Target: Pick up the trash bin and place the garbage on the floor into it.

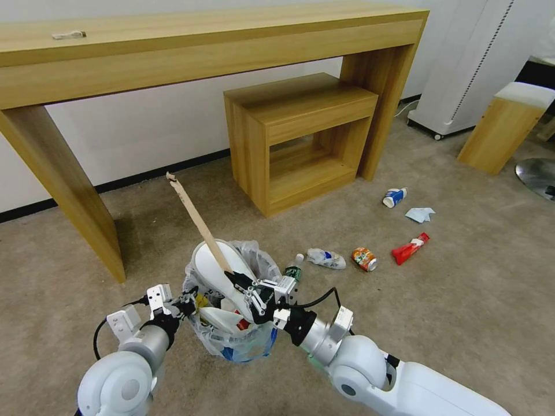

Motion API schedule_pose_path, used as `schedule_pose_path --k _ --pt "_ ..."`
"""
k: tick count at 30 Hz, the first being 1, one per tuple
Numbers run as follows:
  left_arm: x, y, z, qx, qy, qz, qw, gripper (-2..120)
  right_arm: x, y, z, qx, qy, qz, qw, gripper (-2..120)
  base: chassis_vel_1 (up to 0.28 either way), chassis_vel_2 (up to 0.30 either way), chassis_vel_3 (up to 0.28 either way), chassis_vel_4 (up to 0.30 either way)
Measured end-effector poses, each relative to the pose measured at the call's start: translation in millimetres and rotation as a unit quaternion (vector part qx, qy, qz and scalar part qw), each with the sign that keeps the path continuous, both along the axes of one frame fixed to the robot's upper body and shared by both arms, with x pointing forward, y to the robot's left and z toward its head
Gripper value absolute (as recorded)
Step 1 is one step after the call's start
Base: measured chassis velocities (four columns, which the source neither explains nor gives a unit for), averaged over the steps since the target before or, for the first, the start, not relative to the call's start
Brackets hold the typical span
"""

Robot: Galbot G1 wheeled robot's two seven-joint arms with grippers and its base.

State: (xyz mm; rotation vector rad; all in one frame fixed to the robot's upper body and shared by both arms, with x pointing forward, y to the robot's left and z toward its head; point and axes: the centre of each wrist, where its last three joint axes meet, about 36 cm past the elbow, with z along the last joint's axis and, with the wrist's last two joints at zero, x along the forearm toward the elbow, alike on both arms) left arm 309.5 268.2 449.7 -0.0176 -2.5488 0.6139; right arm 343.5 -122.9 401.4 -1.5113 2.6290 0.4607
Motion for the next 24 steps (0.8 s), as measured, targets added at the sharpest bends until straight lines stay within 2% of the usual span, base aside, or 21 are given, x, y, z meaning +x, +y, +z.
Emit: schedule_pose_path --k 17,24 --pt "-6.1 -3.1 11.3 -0.005 -0.01 -0.004 0.9999 1 -3.9 -3.4 -13.9 -0.017 0.008 -0.001 1.0 0 0.0 0.0 0.0 0.0" --pt "-6.7 -2.7 12.0 -0.004 -0.01 -0.005 0.9999 1 -5.8 -7.4 -7.3 -0.027 0.014 0.0 1.0 0 0.0 0.0 0.0 0.0"
